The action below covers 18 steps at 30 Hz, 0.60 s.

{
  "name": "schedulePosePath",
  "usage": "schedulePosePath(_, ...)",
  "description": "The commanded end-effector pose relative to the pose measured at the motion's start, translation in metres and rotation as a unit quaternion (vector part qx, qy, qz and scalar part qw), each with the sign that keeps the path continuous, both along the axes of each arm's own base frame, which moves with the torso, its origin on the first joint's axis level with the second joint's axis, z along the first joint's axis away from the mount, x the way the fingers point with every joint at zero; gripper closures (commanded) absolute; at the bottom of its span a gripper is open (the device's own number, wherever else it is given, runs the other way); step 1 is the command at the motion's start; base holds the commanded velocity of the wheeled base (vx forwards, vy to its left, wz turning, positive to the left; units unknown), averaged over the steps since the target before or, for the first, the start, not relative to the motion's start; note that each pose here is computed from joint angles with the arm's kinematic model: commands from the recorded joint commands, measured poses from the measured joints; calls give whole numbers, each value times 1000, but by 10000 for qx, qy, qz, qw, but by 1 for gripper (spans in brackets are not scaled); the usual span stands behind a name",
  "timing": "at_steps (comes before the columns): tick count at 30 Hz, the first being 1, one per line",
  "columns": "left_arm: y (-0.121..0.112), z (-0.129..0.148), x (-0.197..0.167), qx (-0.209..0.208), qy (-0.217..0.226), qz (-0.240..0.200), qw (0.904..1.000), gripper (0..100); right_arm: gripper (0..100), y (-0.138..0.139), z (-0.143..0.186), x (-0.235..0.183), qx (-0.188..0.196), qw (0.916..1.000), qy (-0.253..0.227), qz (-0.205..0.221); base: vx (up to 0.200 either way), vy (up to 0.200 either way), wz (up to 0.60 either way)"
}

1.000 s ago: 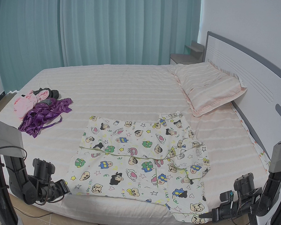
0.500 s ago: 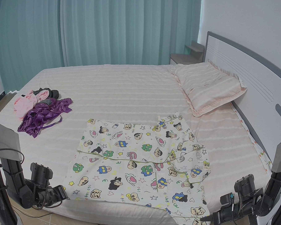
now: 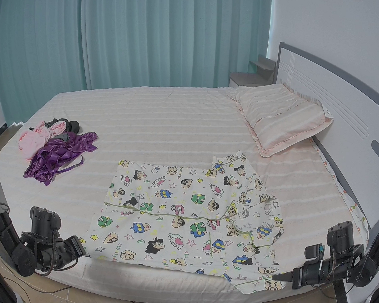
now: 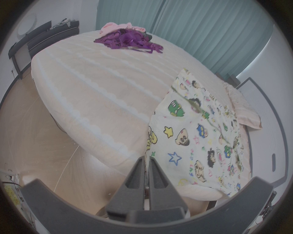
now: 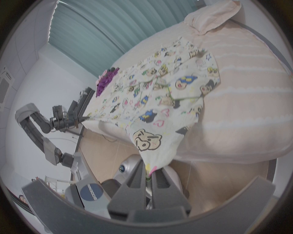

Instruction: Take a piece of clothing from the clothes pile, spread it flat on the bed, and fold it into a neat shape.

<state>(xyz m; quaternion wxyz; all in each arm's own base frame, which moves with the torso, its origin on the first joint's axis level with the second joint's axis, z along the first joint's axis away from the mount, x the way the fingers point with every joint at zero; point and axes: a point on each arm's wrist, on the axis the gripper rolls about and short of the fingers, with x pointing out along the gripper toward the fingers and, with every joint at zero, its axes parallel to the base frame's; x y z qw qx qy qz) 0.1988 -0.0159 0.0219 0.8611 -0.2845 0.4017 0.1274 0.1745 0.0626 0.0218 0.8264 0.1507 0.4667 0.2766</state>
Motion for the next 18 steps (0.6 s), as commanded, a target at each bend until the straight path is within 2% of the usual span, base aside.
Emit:
schedulePosePath(1, -1, 48, 11, -317, -738, 207, 9966, 100, 100, 3, 28, 13, 333, 9969, -657, -268, 0, 0, 0)
schedulePosePath(3, -3, 67, 15, -653, -258, 225, 9973, 100, 100, 3, 31, 18, 322, 9958, -744, -413, 0, 0, 0)
schedulePosePath(4, -4, 69, 15, -700, -190, 221, 9971, 100, 100, 4, 32, 19, 330, 9957, -751, -428, 0, 0, 0)
schedulePosePath(5, -5, 78, 18, -916, 175, 189, 9955, 100, 100, 4, 34, 22, 378, 9952, -770, -477, 0, 0, 0)
schedulePosePath(6, -5, 78, 18, -916, 175, 189, 9955, 100, 100, 4, 34, 22, 378, 9952, -770, -477, 0, 0, 0)
schedulePosePath(7, -5, 88, 20, -1101, 643, 150, 9917, 100, 100, 6, 37, 26, 493, 9940, -790, -581, 0, 0, 0)
schedulePosePath(13, 0, 93, 23, -1226, 1160, 217, 9854, 100, 100, 6, 39, 29, 584, 9929, -740, -721, 0, 0, 0)
schedulePosePath(15, 0, 83, 23, -1147, 1528, 198, 9814, 100, 100, 6, 39, 28, 565, 9934, -701, -710, 0, 0, 0)
schedulePosePath(18, 3, 76, 26, -1105, 1695, 215, 9791, 100, 100, 5, 37, 26, 542, 9938, -667, -702, 0, 0, 0)
